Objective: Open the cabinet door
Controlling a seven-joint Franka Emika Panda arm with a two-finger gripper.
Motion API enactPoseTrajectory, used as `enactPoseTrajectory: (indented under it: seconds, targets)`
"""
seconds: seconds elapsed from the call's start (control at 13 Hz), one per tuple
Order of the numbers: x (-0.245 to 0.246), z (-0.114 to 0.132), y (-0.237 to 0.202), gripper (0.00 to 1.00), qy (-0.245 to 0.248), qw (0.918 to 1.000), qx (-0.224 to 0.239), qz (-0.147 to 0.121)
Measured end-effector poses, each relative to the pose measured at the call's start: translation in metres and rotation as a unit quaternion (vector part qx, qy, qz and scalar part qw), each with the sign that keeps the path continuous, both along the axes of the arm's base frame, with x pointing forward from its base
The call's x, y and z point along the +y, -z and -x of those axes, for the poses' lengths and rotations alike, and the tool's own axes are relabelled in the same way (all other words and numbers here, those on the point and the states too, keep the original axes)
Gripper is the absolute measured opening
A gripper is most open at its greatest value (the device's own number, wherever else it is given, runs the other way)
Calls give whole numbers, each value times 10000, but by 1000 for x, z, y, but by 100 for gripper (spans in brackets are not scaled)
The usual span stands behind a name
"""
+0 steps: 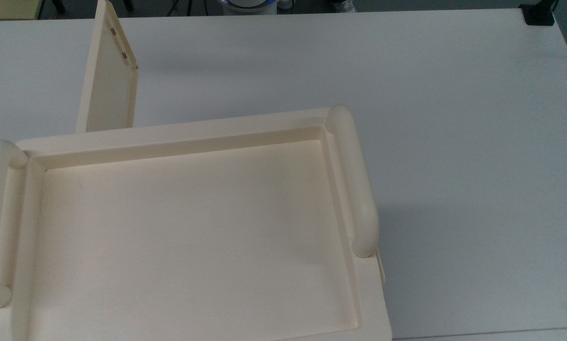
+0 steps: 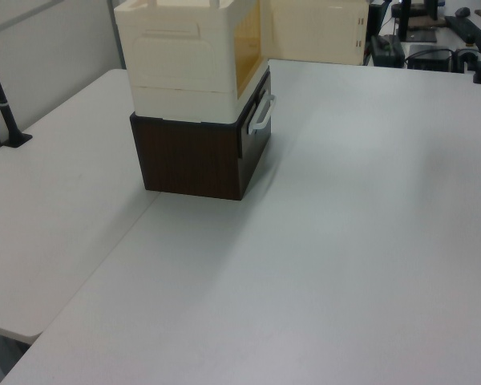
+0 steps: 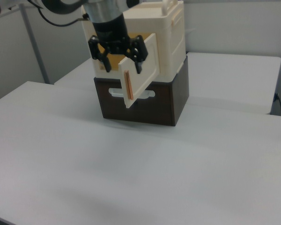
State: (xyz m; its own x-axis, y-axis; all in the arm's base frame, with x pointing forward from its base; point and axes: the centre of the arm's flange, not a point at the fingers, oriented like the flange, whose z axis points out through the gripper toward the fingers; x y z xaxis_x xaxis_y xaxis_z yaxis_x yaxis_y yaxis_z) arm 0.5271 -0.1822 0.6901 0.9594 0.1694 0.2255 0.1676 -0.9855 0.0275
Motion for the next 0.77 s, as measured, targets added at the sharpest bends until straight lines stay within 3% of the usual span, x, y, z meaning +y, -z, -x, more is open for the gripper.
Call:
enactPoseTrajectory:
  seconds: [0.31,0.77]
  targets:
    - [64,3,-5,100,254,9982,445,-297]
    - [142,-15,22,100,431,9952,762,-438]
